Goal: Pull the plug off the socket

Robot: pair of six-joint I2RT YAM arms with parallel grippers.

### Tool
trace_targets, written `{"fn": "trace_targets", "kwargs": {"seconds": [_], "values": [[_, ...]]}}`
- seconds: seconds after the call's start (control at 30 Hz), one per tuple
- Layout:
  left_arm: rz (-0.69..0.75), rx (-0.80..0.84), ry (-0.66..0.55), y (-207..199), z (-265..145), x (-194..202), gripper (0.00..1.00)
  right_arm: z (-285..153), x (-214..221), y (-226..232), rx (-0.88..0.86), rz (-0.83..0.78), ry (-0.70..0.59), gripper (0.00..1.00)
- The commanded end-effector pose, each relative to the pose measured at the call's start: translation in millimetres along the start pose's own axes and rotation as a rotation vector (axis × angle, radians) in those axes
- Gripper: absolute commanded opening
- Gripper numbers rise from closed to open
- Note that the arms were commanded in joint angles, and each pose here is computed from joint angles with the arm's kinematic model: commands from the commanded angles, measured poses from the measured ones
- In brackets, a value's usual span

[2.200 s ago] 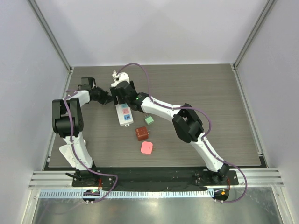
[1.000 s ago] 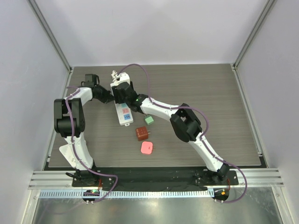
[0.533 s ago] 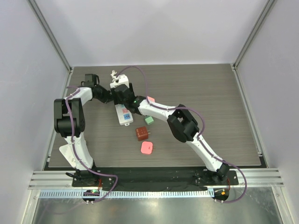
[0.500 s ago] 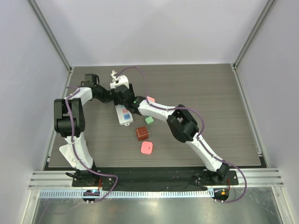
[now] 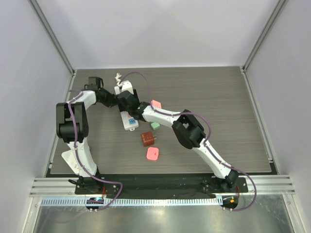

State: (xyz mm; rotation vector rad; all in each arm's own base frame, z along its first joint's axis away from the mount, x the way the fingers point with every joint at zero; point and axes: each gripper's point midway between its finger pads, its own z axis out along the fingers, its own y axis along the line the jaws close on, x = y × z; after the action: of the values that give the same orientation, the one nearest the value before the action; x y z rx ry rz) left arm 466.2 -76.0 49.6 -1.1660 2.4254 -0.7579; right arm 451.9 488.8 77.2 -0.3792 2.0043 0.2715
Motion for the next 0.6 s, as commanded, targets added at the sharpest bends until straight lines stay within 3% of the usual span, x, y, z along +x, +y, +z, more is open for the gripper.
{"fn": "trace_targets", "kwargs": {"seconds": [0.0, 0.2, 0.3, 0.43, 0.5, 0.57], "values": [[-0.017, -0.199, 0.04, 54, 16, 16, 0.0, -3, -44, 6, 0.005, 0.016, -0.127, 0.72], [-0.021, -0.206, 0.043, 57, 18, 17, 0.0, -1, -47, 7, 0.003, 0.016, -0.137, 0.73], [-0.023, -0.208, 0.046, 57, 18, 18, 0.0, 1, -47, 9, -0.002, 0.012, -0.138, 0.63], [-0.021, -0.219, 0.035, 58, 17, 17, 0.0, 2, -47, 12, -0.017, 0.012, -0.137, 0.33], [-0.014, -0.228, 0.029, 59, 17, 19, 0.0, 2, -46, 14, -0.028, 0.013, -0.135, 0.26], [-0.012, -0.243, 0.024, 61, 18, 19, 0.0, 0, -49, 16, -0.042, 0.025, -0.136, 0.01]]}}
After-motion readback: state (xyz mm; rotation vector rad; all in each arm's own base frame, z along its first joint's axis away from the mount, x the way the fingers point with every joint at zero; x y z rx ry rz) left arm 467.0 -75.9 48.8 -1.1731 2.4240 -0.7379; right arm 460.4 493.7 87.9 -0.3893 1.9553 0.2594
